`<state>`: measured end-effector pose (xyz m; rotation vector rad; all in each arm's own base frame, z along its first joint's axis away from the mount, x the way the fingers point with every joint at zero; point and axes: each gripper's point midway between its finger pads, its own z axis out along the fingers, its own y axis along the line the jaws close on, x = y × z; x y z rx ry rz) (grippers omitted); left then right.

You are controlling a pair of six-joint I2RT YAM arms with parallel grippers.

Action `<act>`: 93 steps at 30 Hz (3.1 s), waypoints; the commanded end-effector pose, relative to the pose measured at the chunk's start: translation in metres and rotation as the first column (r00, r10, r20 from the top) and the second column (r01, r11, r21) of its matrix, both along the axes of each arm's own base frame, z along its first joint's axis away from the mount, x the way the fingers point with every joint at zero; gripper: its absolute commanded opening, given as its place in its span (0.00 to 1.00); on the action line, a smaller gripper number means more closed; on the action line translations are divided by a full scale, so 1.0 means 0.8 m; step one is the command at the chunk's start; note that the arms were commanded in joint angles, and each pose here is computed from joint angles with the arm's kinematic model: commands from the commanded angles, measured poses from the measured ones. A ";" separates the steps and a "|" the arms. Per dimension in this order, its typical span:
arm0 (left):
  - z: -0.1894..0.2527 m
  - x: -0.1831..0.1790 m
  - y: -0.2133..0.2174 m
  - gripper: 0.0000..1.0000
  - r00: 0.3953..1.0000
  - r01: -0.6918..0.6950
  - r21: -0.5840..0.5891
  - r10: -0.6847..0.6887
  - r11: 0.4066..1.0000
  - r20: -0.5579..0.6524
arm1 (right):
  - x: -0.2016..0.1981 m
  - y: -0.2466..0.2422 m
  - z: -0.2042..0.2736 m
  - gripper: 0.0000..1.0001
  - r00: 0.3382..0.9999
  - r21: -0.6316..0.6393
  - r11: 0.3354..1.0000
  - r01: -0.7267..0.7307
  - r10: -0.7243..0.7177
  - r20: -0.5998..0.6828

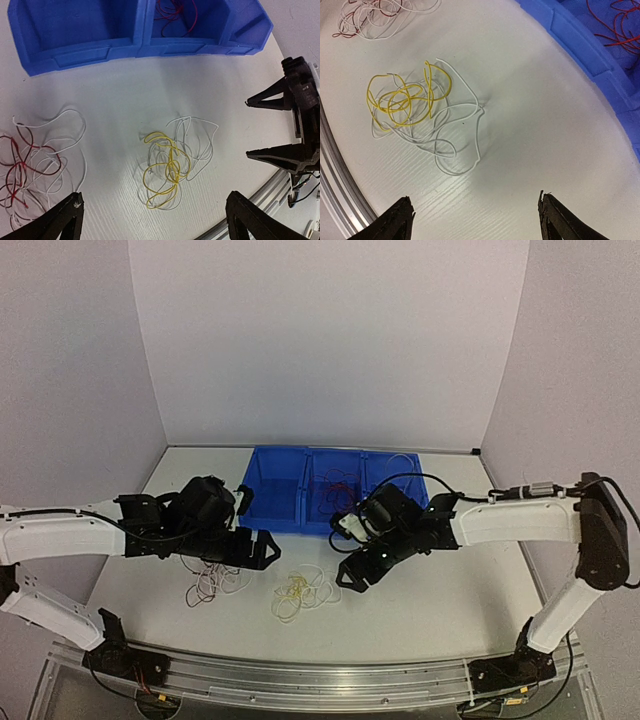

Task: Untangle the cables

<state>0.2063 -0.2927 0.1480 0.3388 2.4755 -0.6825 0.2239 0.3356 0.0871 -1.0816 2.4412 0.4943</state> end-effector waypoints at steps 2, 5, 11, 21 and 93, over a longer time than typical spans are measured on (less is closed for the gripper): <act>-0.014 -0.011 0.040 0.99 0.996 -0.083 0.070 0.085 0.994 -0.038 | 0.024 0.034 -0.018 0.77 0.999 -0.036 0.999 0.037 -0.036 0.031; -0.018 -0.023 0.028 0.99 0.997 -0.031 -0.004 0.031 1.000 -0.064 | 0.039 0.036 -0.038 0.75 0.997 -0.084 0.994 0.065 -0.061 0.048; -0.037 -0.036 0.003 0.99 0.992 0.039 -0.076 -0.048 0.996 -0.116 | 0.022 0.060 -0.067 0.71 0.998 -0.053 0.999 0.007 -0.011 -0.064; -0.079 -0.049 -0.029 0.95 0.973 0.128 -0.075 -0.140 0.989 -0.183 | 0.037 0.087 -0.059 0.07 0.996 0.072 0.994 0.078 -0.074 -0.059; -0.056 -0.011 0.124 0.00 0.913 -0.398 0.178 0.407 0.900 -0.016 | 0.041 -0.231 0.154 0.00 0.748 0.051 0.808 0.587 -0.566 0.347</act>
